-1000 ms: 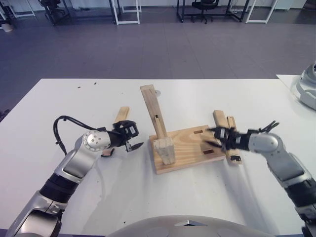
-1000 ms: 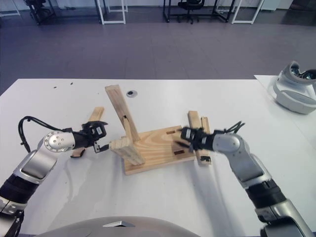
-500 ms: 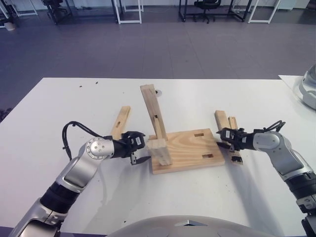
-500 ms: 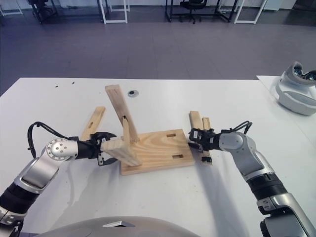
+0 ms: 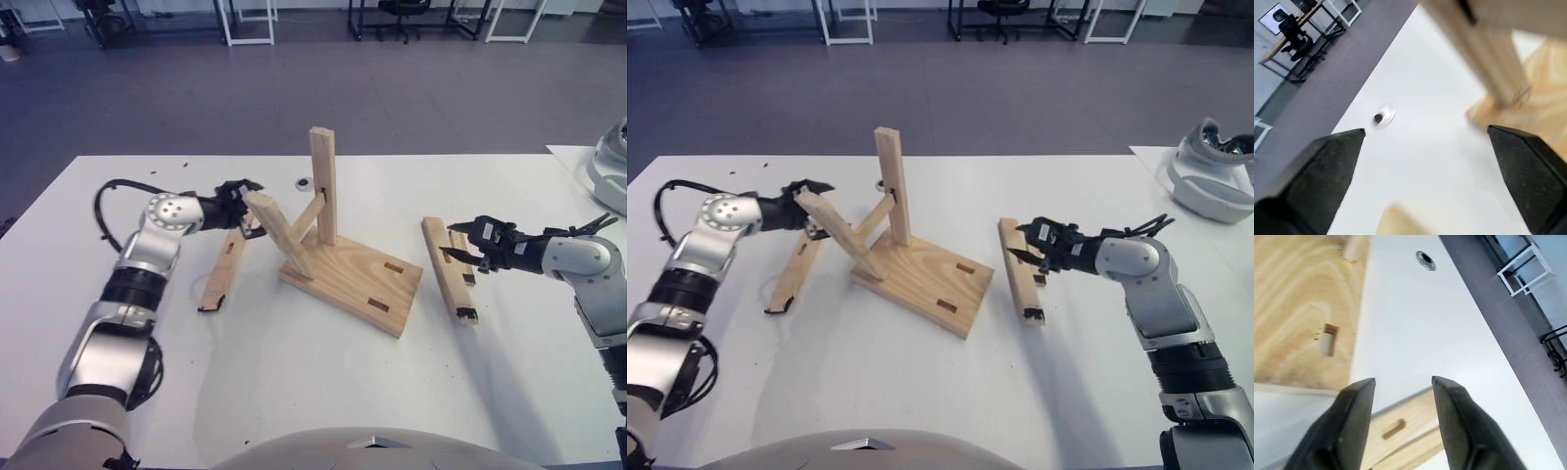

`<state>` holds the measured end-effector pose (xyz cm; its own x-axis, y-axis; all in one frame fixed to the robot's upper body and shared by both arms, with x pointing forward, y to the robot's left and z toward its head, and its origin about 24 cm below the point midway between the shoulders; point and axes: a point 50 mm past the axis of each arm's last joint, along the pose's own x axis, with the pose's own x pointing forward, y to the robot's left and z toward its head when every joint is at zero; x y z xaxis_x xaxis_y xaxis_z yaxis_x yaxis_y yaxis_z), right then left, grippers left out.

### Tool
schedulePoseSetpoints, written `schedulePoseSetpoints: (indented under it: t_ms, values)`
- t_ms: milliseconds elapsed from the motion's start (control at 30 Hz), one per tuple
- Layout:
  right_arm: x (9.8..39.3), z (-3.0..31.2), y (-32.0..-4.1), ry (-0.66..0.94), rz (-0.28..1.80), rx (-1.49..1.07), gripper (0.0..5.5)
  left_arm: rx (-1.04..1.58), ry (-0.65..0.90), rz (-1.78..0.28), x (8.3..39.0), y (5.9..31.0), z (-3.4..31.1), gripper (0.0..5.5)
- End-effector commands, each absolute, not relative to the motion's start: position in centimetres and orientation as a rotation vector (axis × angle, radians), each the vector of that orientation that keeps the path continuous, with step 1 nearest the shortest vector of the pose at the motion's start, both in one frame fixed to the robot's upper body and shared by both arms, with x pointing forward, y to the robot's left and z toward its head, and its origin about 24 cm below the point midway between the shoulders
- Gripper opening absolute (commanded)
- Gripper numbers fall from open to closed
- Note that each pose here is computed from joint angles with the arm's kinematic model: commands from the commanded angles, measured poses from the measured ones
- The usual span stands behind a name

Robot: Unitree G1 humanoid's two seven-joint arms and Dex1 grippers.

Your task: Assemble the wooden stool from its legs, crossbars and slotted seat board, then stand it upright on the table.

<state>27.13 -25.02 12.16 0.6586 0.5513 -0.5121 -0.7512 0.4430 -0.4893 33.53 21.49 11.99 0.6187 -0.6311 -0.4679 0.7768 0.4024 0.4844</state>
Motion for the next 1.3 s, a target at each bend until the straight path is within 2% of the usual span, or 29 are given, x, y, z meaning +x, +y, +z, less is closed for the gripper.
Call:
schedulePoseSetpoints:
  t_ms: [33, 133, 200, 300, 400, 467, 600, 733, 800, 900, 1000, 1133, 1300]
  values:
    - [29.5, 10.8, -23.7, 0.252, 0.788, -0.743, 2.12, 0.819, 0.336, -1.047, 29.6, 22.5, 10.3, 4.61]
    - [31.9, 8.3, -23.0, 0.277, 0.747, -0.745, 2.12, 0.795, 0.390, -1.182, 26.6, 21.3, 9.9, 4.61]
    - [32.2, 6.7, -22.5, 0.306, 0.798, -0.747, 2.12, 0.774, 0.393, -1.197, 26.1, 19.9, 9.3, 4.61]
    - [31.1, 4.4, -21.2, 0.354, 0.973, -0.691, 2.12, 0.846, 0.343, -1.038, 28.1, 17.3, 7.3, 4.61]
    - [30.3, 4.3, -20.9, 0.334, 1.031, -0.665, 2.12, 0.781, 0.248, -0.931, 30.1, 14.3, 6.5, 4.61]
    - [29.8, 4.6, -20.6, 0.311, 1.041, -0.645, 2.12, 0.771, 0.224, -0.873, 31.0, 13.4, 5.8, 4.61]
    - [27.7, 4.0, -19.7, 0.291, 1.019, -0.604, 2.12, 0.685, 0.167, -0.760, 32.8, 13.2, 5.9, 4.61]
    - [26.5, 4.2, -18.7, 0.248, 0.911, -0.529, 2.12, 0.596, 0.138, -0.745, 32.8, 13.0, 5.5, 4.61]
    - [27.1, 5.3, -20.4, 0.233, 0.731, -0.535, 2.12, 0.583, 0.124, -0.743, 32.5, 13.5, 5.8, 4.61]
    - [27.4, 7.2, -25.4, 0.229, 0.378, -0.421, 2.12, 0.565, 0.117, -0.694, 31.4, 15.6, 6.5, 4.61]
    - [26.6, 6.7, -28.7, 0.276, 0.153, -0.242, 2.12, 0.543, 0.106, -0.678, 29.9, 16.3, 7.3, 4.61]
    - [26.4, 4.6, -29.0, 0.367, 0.112, -0.077, 2.12, 0.509, 0.109, -0.680, 29.1, 15.7, 7.6, 4.61]
    - [26.3, 3.1, -28.0, 0.429, 0.140, -0.033, 2.12, 0.505, 0.123, -0.690, 28.9, 15.3, 7.5, 4.61]
